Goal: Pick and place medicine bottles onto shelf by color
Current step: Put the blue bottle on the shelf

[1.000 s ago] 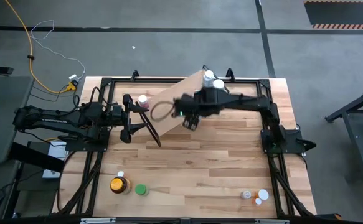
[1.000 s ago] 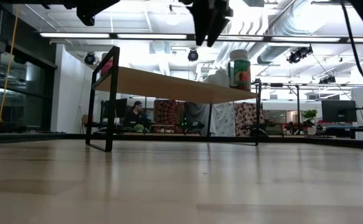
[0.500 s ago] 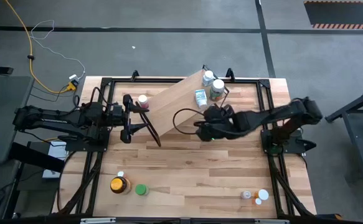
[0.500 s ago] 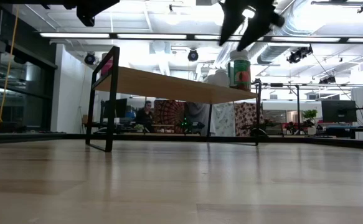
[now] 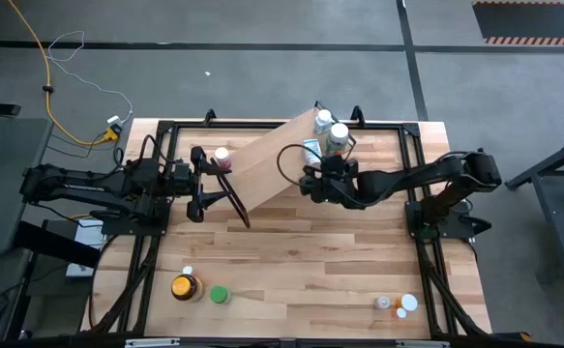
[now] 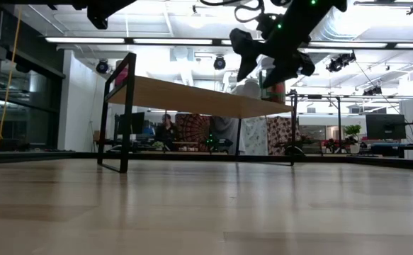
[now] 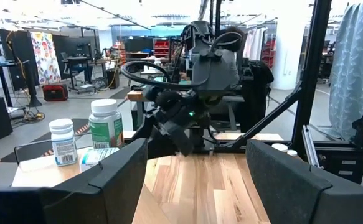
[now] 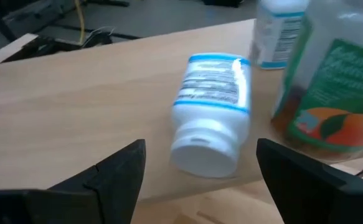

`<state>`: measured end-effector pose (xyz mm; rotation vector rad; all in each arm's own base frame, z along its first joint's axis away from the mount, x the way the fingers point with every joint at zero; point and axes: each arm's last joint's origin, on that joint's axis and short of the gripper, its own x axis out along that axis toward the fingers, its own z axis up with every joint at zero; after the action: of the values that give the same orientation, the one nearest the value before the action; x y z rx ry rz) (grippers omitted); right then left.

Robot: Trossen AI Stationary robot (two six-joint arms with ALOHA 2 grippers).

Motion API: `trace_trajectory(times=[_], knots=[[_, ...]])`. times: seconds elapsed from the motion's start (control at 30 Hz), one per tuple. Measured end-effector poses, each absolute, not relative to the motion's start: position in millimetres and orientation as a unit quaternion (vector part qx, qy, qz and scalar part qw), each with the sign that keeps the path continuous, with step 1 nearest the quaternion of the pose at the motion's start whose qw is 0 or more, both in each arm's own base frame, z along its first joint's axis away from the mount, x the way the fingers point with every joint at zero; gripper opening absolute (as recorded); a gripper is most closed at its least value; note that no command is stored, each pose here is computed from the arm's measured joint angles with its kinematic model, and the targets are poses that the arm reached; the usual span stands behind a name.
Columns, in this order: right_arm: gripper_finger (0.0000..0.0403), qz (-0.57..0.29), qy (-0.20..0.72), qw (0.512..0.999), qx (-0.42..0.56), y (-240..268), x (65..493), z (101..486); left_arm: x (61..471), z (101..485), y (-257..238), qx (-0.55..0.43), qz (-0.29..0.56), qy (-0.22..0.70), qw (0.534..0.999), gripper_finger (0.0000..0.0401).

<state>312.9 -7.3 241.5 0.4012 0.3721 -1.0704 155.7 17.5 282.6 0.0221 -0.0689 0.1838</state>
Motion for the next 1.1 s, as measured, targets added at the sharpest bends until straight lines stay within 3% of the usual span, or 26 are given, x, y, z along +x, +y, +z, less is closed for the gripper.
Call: trace_trajectory(times=[0.7, 1.1], knots=[[0.0294, -0.496, 0.184, 0.824, 0.202, -11.6, 313.5, 240.9, 155.7, 282.8, 17.5, 0.009, 0.093, -0.035, 0.995, 0.0261], [0.0223, -0.497, 0.201, 0.816, 0.216, -22.2, 317.9, 232.1, 155.7, 282.7, 17.5, 0.01, 0.093, -0.035, 0.995, 0.0261]])
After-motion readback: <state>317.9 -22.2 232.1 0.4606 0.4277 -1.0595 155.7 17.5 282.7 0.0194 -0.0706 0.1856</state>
